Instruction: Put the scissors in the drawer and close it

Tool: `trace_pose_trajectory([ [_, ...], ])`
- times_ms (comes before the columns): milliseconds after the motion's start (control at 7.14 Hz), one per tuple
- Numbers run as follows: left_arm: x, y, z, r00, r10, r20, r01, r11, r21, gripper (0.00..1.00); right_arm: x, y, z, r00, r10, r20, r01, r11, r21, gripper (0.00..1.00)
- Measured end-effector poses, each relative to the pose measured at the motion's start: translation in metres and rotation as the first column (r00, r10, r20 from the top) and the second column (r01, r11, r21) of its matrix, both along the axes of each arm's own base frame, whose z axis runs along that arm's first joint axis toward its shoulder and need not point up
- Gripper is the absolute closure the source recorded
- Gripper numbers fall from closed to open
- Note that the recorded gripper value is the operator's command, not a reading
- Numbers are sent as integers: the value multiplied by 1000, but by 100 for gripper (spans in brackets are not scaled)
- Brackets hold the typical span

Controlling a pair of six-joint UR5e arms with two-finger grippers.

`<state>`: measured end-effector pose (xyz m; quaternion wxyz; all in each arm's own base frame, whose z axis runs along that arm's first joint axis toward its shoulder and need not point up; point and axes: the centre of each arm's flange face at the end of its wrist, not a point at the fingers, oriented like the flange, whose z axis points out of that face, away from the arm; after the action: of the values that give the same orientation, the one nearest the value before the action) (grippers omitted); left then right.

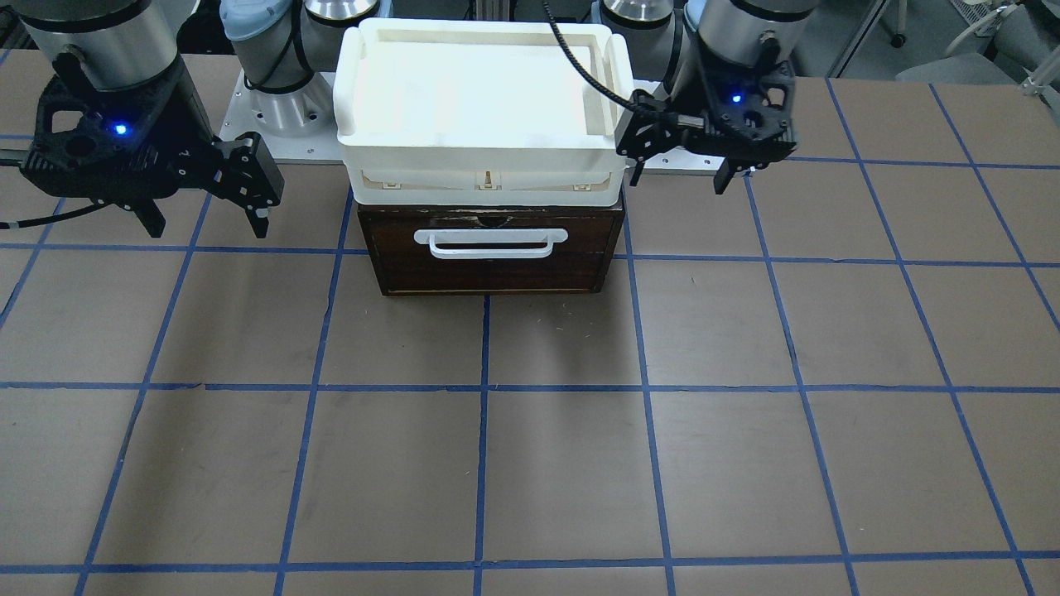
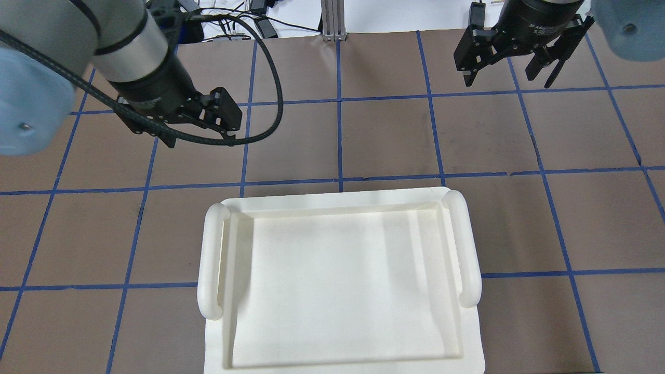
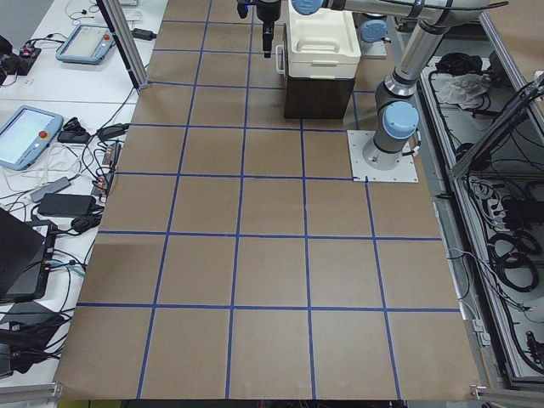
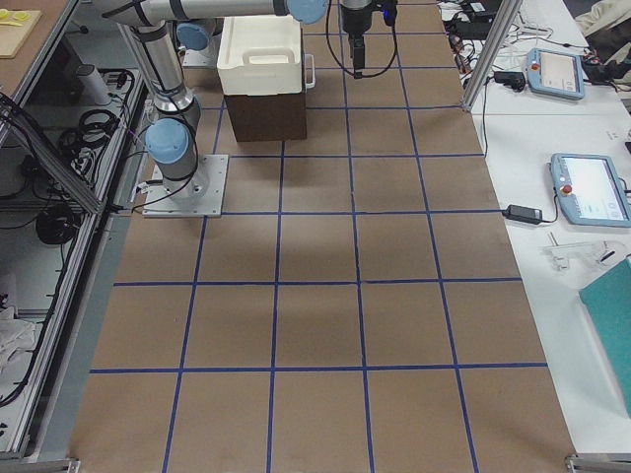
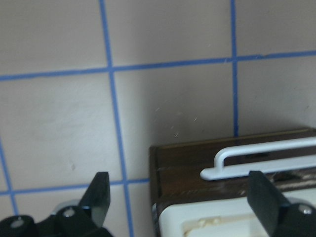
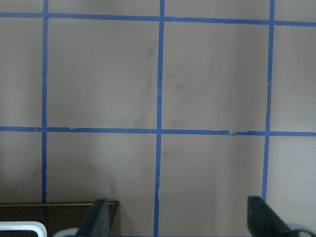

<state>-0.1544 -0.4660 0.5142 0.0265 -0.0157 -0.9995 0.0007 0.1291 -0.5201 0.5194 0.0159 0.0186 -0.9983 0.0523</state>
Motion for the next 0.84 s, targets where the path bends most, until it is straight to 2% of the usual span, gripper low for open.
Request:
trace_pose_trajectory([
  [280, 18, -16, 12, 1000, 20, -5, -20, 1000, -12, 1, 0, 0, -2, 1000, 1, 2, -1, 1000, 5, 0],
  [841, 21, -20, 15, 1000, -10, 7, 10, 999, -41, 0, 1, 0, -3, 1000, 3, 9, -3, 1000, 7, 0],
])
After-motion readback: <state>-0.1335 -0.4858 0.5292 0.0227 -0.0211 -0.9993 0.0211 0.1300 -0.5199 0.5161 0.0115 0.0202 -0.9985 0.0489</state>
